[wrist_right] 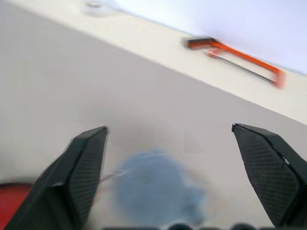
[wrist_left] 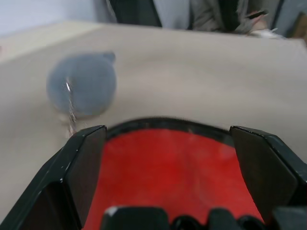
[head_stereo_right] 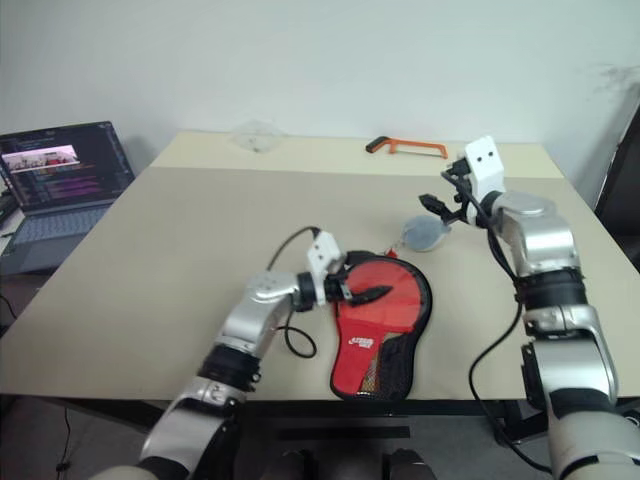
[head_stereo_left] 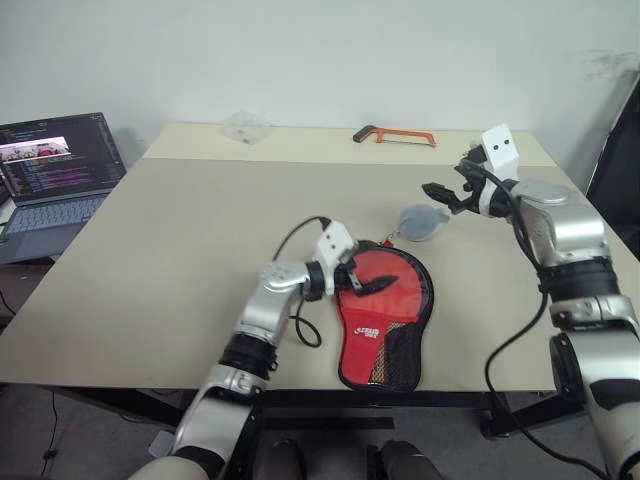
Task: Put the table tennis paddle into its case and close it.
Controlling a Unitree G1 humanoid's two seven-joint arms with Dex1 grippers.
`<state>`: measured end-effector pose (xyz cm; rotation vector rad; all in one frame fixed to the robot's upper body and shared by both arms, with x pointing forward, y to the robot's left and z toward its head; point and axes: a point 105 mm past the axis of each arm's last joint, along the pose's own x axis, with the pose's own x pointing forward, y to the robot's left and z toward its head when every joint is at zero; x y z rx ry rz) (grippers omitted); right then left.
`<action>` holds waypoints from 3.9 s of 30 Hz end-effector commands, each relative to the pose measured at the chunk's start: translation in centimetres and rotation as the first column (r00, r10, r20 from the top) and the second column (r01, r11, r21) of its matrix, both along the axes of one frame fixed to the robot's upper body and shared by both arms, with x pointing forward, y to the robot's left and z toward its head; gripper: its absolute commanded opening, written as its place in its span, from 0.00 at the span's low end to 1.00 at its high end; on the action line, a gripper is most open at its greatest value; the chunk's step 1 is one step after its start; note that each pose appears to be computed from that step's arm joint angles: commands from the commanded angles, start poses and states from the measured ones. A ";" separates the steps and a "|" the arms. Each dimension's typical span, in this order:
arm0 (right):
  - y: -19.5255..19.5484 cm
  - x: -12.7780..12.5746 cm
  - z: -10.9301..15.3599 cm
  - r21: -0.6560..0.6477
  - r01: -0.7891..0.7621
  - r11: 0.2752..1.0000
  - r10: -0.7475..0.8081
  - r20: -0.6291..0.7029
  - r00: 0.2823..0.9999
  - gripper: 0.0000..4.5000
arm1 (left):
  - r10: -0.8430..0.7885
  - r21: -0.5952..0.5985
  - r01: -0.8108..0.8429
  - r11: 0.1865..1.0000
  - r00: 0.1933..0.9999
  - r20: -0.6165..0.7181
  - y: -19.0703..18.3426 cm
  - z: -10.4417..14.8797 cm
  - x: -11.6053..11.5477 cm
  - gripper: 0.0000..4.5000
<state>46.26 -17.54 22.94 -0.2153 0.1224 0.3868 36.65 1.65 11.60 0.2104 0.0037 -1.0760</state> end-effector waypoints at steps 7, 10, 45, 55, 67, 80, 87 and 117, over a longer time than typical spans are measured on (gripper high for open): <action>1.1 2.3 -2.4 0.090 0.142 0.986 -0.139 -0.042 0.989 1.00 | 0.214 -0.003 -0.214 0.977 0.977 0.012 -0.1 -0.7 1.2 0.99; 1.4 2.4 -3.2 0.124 0.179 0.976 -0.171 -0.076 0.982 1.00 | 0.225 0.003 -0.225 0.974 0.974 0.008 0.1 -0.8 1.1 0.99; 2.0 1.9 -7.2 0.176 0.290 0.941 -0.245 -0.238 0.940 0.17 | 0.262 0.213 -0.202 0.956 0.914 -0.309 -2.1 -6.5 0.3 1.00; -1.7 2.1 -4.9 0.129 0.343 0.931 -0.322 -0.156 0.934 0.15 | 0.231 0.251 -0.150 0.956 0.913 -0.336 -2.4 -7.3 -0.6 1.00; -8.6 0.6 -4.4 -0.018 0.399 0.917 -0.398 -0.125 0.909 0.15 | 0.207 0.282 -0.112 0.953 0.920 -0.332 -2.7 -7.9 -1.0 1.00; -9.7 -7.9 -7.1 -0.524 -0.273 0.807 0.081 -0.360 0.929 0.15 | 0.170 0.314 -0.063 0.947 0.929 -0.327 -3.2 -8.5 -1.3 1.00; -7.1 -13.8 -5.1 -0.512 -0.555 0.656 0.333 -0.463 0.821 0.14 | 0.154 0.326 -0.042 0.944 0.933 -0.325 -3.5 -8.7 -1.2 1.00; 3.9 -31.4 -13.7 0.005 -0.995 0.104 0.750 -0.657 0.075 0.12 | 0.119 0.402 0.010 0.916 0.949 -0.293 -3.8 -9.1 -1.2 1.00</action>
